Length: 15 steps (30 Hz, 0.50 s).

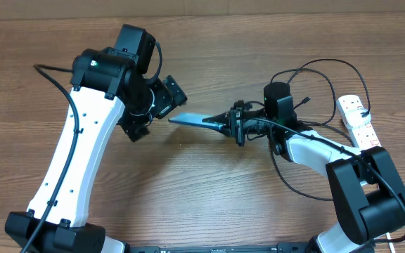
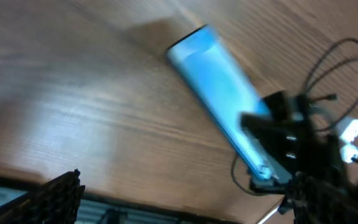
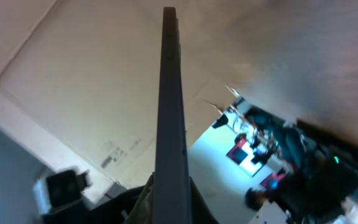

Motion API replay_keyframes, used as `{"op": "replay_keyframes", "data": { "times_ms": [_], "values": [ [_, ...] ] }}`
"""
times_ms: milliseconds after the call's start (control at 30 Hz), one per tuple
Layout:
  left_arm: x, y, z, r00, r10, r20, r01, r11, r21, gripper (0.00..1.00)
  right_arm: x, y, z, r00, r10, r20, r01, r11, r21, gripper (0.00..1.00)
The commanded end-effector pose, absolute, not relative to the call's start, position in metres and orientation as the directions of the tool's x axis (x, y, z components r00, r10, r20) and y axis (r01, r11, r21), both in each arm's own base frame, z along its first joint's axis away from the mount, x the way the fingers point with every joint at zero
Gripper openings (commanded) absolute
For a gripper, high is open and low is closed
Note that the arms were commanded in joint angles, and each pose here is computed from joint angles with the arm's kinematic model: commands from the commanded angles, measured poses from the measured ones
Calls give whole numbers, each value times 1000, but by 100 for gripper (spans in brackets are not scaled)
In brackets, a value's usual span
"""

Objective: Plug charger to phone and switch on socket

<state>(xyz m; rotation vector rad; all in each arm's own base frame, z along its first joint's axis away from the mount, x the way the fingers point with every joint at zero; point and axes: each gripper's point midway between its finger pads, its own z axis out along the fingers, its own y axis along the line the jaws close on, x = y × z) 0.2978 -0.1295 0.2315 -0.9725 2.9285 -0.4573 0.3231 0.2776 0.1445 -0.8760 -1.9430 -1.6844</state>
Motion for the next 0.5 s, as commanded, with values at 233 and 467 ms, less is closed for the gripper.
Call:
{"op": "replay_keyframes", "data": {
  "times_ms": [233, 467],
  "values": [
    [286, -75, 264, -769, -631, 100, -615, 688, -386, 100, 328, 281, 188, -860, 105, 499, 502, 11, 865, 4],
    [243, -18, 315, -659, -736, -154, -622, 649, -438, 100, 332, 281, 188, -862, 127, 491, 496, 3, 869, 4]
  ]
}}
